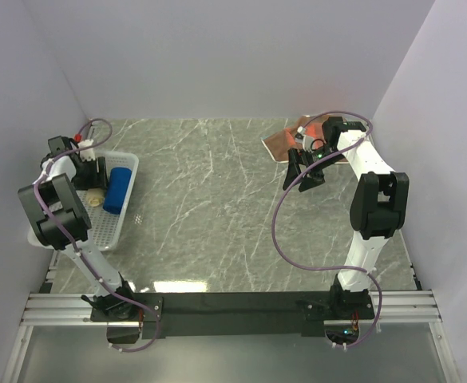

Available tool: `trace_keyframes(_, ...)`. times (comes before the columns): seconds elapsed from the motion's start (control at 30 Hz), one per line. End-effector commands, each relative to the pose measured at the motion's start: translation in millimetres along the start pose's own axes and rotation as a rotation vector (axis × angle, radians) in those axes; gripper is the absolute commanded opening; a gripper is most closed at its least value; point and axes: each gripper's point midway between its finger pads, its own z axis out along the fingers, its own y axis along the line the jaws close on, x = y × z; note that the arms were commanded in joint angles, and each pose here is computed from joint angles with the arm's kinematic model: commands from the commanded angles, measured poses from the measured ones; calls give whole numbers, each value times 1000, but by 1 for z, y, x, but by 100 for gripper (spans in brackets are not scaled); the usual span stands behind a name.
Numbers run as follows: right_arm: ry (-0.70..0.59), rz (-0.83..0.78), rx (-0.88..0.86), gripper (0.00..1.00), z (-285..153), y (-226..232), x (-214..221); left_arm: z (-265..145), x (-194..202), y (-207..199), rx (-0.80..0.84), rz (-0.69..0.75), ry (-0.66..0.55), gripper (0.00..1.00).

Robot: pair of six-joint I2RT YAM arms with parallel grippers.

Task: Roll the towels
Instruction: Place the rolled towel into the container

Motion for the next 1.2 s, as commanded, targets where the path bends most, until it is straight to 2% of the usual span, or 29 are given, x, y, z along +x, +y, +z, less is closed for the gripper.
trace_keyframes(0.0, -26, -12, 8, 95, -8, 5, -5, -26, -23, -6, -7, 45, -74, 69)
trace_keyframes(0.27, -28, -17, 7, 96, -10, 6, -6, -38, -39, 0, -37, 56, -112, 77)
trace_keyframes(0.3, -34, -26, 9, 96, -11, 7, -7, -39, -41, 2, -48, 60, -115, 85)
trace_keyframes(0.4, -50, -43, 20, 96, -15, 8, -12, -52, -53, 3, -67, 77, -153, 92)
trace_keyframes(0.57, -112, -106, 89, 96, -33, 9, -29, -74, -71, 6, -100, 87, -197, 97)
trace_keyframes(0.73, -167, -159, 167, 96, -53, 8, -45, -112, -105, 3, -122, 108, -290, 99)
trace_keyframes(0.93, -253, -286, 302, 99, -93, 13, -66, -160, -137, -42, -141, 232, -417, 99)
trace_keyframes(1.0, -295, -333, 359, 99, -110, 17, -72, -162, -140, -74, -143, 305, -446, 99)
trace_keyframes(1.03, -315, -350, 397, 99, -118, 16, -74, -178, -144, -89, -149, 334, -492, 100)
trace_keyframes(1.07, -352, -379, 423, 100, -130, 24, -72, -178, -143, -119, -114, 385, -506, 99)
trace_keyframes(1.17, -479, -444, 490, 100, -154, 40, -72, -191, -133, -175, -28, 430, -556, 100)
